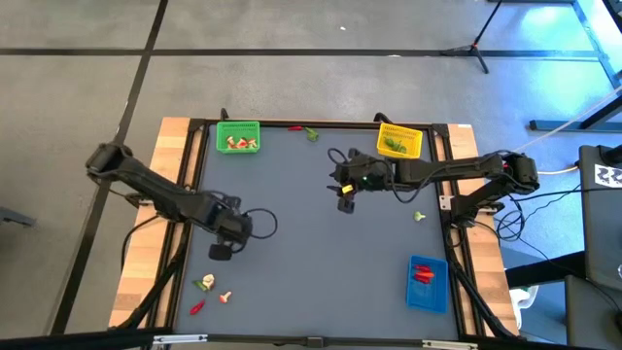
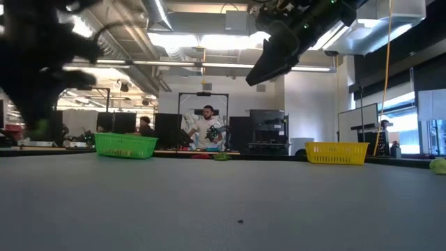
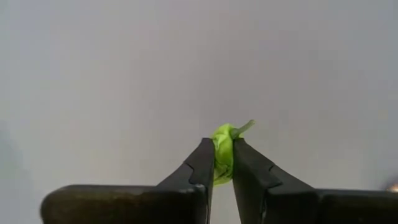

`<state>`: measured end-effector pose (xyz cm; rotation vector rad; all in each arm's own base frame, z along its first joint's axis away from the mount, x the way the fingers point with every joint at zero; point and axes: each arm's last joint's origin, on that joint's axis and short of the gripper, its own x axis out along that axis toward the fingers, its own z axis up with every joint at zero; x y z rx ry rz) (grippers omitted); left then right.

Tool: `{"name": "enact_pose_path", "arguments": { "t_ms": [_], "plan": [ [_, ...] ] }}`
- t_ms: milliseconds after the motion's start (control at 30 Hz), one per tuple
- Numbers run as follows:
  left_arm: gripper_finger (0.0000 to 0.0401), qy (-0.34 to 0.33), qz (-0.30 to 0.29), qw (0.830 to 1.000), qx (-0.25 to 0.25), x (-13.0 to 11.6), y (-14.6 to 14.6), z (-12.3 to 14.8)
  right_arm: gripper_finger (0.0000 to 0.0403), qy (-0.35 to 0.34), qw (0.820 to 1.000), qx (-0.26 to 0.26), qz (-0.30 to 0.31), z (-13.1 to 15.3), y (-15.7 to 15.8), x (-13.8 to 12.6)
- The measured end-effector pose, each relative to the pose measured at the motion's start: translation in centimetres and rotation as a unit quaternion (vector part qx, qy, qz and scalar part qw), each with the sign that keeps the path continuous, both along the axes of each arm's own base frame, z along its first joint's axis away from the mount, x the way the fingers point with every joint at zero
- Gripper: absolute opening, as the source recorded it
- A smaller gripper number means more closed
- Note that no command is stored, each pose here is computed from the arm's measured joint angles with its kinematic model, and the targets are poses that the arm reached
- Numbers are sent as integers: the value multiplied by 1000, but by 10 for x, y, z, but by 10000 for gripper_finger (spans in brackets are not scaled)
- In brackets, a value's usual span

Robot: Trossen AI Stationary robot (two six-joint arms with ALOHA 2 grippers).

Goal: Sort produce into baskets
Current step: Put the green chili pepper into the yellow bin

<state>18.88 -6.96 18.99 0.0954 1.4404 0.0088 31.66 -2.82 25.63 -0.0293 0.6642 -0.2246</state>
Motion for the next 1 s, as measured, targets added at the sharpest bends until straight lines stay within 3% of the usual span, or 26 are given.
{"name": "enact_pose_path", "arguments": {
  "t_ms": [200, 433, 767, 867, 1000],
  "plan": [
    [42, -183, 25, 983, -6, 11, 13, 31, 234, -14, 999, 27, -21, 1, -2, 1],
    [39, -374, 36, 927, 15, 37, 34, 63, 251, -65, 996, 59, 28, 0, 2, 5],
    [43, -523, 79, 848, 7, 55, 51, 68, 220, -124, 990, -12, 73, -3, 1, 17],
    [41, -568, 98, 817, -8, 56, 54, 65, 210, -132, 988, -7, 84, -6, 1, 21],
    [46, -600, 106, 793, -8, 58, 58, 60, 199, -134, 987, -8, 89, -11, 1, 26]
  ]
}}
